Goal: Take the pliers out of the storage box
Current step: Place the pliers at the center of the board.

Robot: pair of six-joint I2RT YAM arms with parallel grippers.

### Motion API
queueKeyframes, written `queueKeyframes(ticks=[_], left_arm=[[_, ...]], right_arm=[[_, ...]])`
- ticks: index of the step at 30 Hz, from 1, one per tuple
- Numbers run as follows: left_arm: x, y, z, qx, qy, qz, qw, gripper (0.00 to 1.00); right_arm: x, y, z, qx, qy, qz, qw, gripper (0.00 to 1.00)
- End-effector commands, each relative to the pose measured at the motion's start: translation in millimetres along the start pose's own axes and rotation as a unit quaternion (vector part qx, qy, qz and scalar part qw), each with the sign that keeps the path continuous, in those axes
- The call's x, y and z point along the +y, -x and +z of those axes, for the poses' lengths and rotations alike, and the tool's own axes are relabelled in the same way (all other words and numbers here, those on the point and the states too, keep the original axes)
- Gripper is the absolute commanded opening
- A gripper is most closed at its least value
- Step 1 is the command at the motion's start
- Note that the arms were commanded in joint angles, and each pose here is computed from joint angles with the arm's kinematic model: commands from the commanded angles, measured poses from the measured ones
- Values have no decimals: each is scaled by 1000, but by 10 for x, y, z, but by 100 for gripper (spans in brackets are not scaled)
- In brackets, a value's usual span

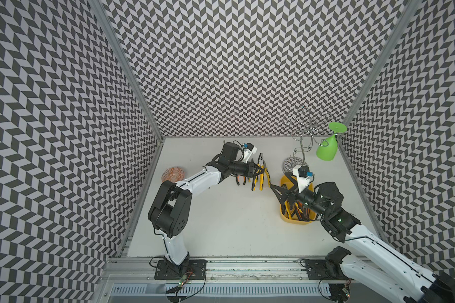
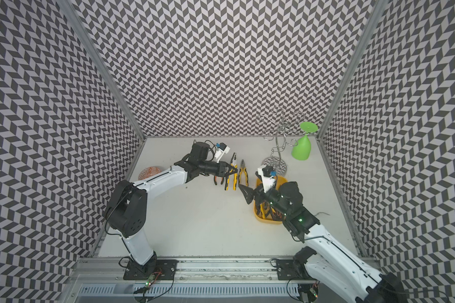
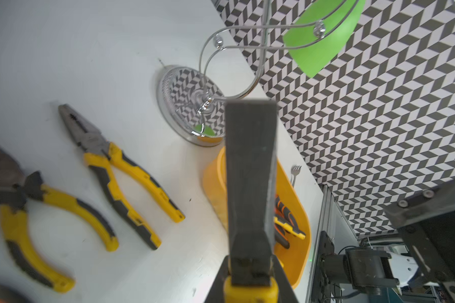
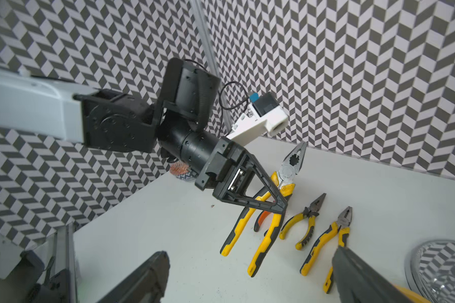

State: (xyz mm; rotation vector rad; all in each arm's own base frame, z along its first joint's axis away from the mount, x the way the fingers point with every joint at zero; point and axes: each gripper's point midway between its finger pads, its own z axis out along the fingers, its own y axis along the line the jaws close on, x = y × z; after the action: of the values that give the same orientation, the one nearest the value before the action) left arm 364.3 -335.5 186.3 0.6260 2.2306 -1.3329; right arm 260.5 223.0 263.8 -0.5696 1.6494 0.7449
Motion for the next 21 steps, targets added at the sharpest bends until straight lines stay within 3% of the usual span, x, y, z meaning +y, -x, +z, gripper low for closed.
queueKeyframes(ticks=[1,11,21], left_arm=[[101,59,-212,6,-4,9,1000,0],[1254,-45,-661,21,121,-63,990,0],[1872,5,-579,29,143,-157,977,0]], right_arm=[[241,298,92,-34,41,-57,997,99],[461,203,345,-19,87,-88,992,99],[351,68,437,5,62,-87,994,100]])
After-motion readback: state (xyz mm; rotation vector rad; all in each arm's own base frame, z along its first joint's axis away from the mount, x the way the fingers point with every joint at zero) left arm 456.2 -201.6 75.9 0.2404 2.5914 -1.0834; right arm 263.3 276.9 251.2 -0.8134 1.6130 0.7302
